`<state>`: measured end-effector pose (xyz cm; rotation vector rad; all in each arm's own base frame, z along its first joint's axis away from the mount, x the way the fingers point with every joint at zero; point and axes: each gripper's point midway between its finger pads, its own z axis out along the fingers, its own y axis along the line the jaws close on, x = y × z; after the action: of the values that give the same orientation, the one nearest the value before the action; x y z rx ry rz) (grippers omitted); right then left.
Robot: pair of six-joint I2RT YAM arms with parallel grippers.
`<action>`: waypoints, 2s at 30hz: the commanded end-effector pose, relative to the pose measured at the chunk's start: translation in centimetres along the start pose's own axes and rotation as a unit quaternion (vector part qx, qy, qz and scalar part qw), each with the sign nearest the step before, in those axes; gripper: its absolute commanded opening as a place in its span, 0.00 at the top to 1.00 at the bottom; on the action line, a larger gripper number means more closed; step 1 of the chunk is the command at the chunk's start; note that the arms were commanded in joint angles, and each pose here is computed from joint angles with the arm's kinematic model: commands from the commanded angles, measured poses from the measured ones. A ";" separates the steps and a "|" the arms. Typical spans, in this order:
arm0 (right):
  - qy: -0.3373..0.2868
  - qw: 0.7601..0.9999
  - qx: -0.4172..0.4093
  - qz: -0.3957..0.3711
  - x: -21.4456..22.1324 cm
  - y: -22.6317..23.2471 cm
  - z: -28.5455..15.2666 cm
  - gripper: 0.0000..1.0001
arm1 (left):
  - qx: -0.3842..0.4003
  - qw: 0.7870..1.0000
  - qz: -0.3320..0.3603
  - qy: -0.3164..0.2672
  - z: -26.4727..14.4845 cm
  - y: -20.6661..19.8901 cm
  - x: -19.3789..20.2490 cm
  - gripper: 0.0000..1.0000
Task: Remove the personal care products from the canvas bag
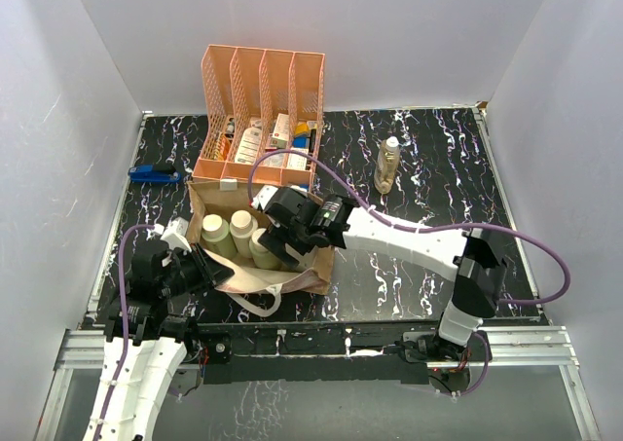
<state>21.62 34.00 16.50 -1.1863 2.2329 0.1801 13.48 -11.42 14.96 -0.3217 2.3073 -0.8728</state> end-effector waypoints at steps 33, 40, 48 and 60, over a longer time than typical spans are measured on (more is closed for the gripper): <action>-0.134 0.985 -0.059 0.089 -5.9 0.4 -4.3 0.81 | -0.017 0.999 -0.020 0.031 0.5 0.8 0.9 1.00; -0.175 0.966 -0.090 0.164 -8.0 -1.5 -7.8 0.89 | -0.021 0.999 -0.024 0.032 0.5 0.9 0.9 1.00; -0.250 0.928 -0.149 0.235 -10.6 -2.9 -13.3 0.92 | -0.026 0.999 -0.027 0.030 0.5 1.0 0.8 1.00; -0.390 0.834 -0.235 0.311 -12.2 -7.8 -22.2 0.92 | -0.032 0.998 -0.032 0.031 0.6 1.2 0.8 1.00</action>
<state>23.67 29.51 32.28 -0.4244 2.1211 0.9864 13.98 -11.40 14.60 -0.3569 2.3349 -0.8709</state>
